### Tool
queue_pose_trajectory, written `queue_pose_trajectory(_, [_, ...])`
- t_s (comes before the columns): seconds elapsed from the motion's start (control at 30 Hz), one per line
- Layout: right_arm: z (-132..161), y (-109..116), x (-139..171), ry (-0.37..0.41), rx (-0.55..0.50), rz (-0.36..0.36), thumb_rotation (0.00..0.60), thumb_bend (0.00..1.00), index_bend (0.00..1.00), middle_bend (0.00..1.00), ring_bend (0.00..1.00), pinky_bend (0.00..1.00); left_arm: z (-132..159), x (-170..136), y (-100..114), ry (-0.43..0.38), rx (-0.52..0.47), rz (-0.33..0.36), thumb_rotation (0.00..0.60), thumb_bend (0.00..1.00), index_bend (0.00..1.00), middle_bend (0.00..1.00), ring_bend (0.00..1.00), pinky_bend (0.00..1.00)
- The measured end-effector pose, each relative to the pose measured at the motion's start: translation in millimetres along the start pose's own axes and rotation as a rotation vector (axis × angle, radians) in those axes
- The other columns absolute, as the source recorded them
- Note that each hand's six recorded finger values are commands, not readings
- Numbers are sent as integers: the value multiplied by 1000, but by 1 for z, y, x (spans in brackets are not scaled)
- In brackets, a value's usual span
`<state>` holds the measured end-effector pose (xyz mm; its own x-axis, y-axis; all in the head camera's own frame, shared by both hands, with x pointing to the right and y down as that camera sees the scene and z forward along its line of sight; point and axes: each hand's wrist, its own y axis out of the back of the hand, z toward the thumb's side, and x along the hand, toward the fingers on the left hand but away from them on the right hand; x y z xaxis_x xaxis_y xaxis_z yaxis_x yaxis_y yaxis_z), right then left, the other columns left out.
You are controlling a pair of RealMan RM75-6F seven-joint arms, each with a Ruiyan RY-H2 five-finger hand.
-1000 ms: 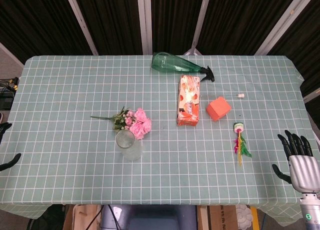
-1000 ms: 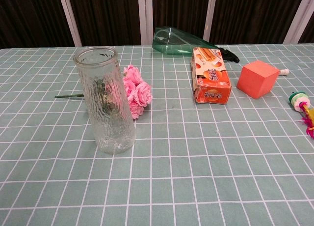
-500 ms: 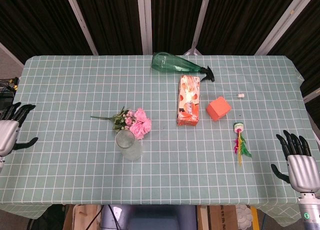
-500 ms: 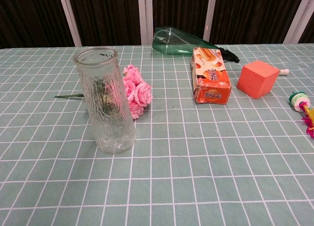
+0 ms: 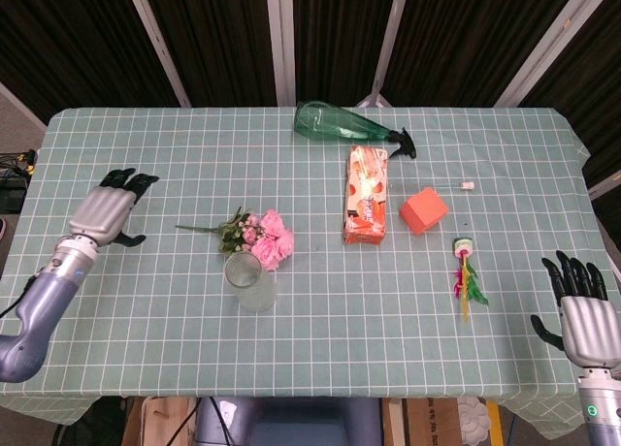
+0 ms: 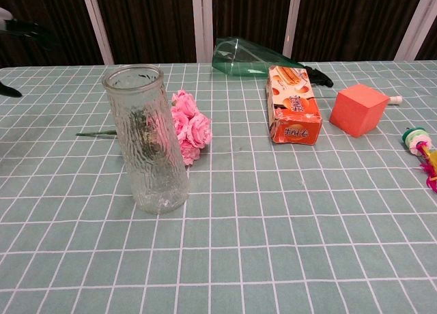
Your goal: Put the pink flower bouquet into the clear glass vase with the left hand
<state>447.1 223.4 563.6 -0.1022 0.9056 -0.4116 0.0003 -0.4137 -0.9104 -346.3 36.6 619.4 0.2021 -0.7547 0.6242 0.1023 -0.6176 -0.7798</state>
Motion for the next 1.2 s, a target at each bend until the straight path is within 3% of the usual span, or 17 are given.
queue_pose_trajectory(0.4, [-2,-1,0,-15,-3,0,600,291,120,26,10,0,89,38,-43,-111,7,-88,600,189,75,74,0,0])
queue_pose_trajectory(0.67, [-3,0,0,-12,-8,0,600,291,120,26,10,0,125,46,-66,-147,-20,-48,600,183,75,64,0,0])
queue_pose_trajectory(0.9, [-3,-1,-1,-10,-9,7,600,291,120,26,10,0,150,53,-67,-174,-57,11,600,183,86,64,0,0])
queue_pose_trajectory(1.2, [-3,0,0,-10,-15,4,600,291,120,27,10,0,165,62,-73,-168,-23,23,600,185,109,111,1,2])
